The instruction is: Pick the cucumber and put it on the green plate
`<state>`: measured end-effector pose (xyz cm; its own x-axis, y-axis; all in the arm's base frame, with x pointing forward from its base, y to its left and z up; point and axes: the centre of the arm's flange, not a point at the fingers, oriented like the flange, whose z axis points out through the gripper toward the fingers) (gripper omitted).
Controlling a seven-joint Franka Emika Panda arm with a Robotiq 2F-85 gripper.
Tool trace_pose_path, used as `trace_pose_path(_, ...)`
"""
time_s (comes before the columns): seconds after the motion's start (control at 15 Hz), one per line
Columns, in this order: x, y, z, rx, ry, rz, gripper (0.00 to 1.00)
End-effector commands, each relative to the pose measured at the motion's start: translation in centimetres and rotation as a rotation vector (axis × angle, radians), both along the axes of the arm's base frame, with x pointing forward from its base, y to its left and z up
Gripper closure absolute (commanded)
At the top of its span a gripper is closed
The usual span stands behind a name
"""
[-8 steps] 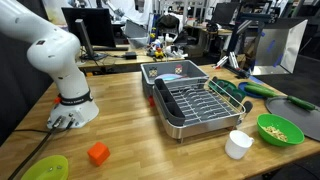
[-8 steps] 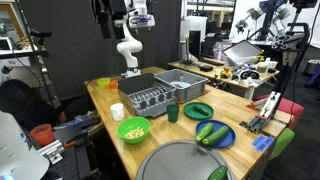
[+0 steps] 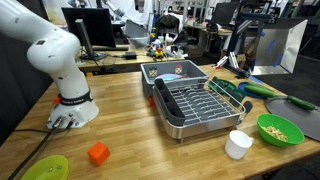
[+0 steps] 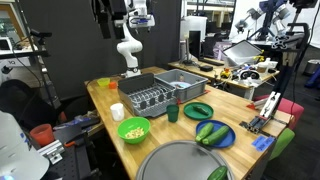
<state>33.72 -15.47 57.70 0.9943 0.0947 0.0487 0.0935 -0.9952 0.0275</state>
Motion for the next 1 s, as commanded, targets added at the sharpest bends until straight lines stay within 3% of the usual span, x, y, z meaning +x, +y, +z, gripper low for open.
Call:
trace_pose_path(0.0,0.2,0.0,0.0,-0.011,0.003,-0.001,0.0)
trace_pose_path(0.27,1.3,0.2,-0.2,-0.056,-0.005,0.036,0.0)
trace_pose_path(0.6,4.8,1.8,-1.7,-0.173,0.04,0.217,0.0)
trace_pose_path(0.8,7.1,1.7,-4.0,-0.195,0.051,0.265,0.0)
trace_pose_path(0.93,8.2,0.5,-6.0,-0.188,0.101,0.252,0.0)
